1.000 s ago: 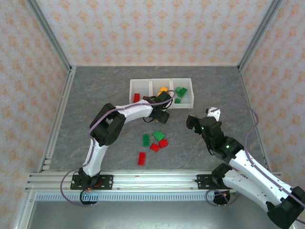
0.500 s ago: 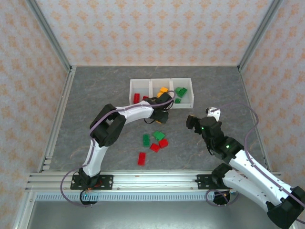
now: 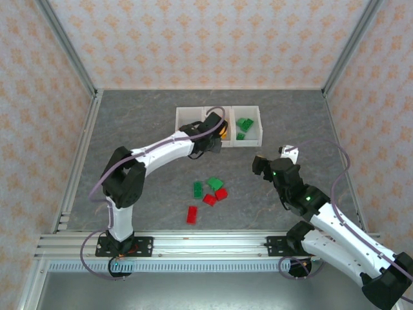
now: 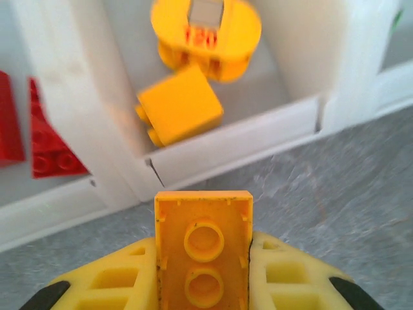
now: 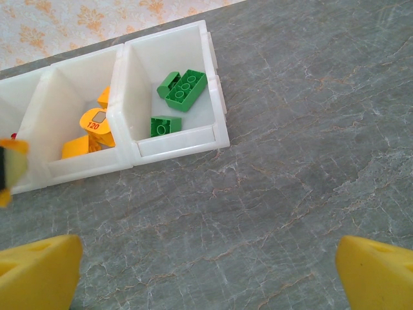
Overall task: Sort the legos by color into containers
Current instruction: Place the lego in the container.
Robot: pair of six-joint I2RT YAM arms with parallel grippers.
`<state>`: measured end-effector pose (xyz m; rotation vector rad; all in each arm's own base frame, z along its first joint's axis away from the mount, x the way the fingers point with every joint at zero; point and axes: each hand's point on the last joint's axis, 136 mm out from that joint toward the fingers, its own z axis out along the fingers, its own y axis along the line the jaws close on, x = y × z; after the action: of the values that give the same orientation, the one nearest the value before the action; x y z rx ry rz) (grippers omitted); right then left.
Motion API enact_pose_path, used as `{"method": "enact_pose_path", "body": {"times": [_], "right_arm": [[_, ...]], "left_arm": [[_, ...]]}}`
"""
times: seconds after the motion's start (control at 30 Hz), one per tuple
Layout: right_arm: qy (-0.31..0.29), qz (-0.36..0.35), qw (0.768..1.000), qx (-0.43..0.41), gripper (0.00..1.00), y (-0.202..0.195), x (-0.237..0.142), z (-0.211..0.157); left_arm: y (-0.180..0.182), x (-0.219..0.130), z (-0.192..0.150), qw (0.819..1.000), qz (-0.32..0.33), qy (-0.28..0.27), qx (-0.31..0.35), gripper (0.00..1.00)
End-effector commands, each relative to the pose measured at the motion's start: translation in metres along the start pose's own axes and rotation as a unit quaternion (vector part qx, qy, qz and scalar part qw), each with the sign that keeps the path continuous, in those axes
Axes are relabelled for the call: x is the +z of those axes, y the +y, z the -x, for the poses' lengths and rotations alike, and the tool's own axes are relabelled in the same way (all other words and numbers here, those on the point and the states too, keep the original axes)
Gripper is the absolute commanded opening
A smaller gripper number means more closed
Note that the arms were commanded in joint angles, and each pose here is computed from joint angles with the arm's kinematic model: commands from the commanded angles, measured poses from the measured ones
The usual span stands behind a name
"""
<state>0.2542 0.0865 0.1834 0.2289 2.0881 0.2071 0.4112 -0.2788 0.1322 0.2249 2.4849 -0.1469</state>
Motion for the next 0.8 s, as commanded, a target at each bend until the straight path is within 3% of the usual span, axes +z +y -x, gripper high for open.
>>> {"method": "enact_pose_path", "body": {"times": [0.0,0.5,0.77], "right_arm": [[-0.009,-0.01,1.0,-0.001,1.0,-0.005,-0.001,0.003],[-0.011,-0.008,1.0,0.001,1.0,-0.005,-0.002,0.004],[-0.015,-0.01,1.0,0.006,1.0,-0.007,-0.004,0.005]], "left_arm": [[0.015,-0.019,0.051,0.996,0.007,-0.064,-0.057,0.15],[0.015,0.037,0.109,0.992,0.026,-0.085,-0.087,0.16],[0.022,0.052,0.119,0.987,0.051,-0.114,-0.105,0.21]]}}
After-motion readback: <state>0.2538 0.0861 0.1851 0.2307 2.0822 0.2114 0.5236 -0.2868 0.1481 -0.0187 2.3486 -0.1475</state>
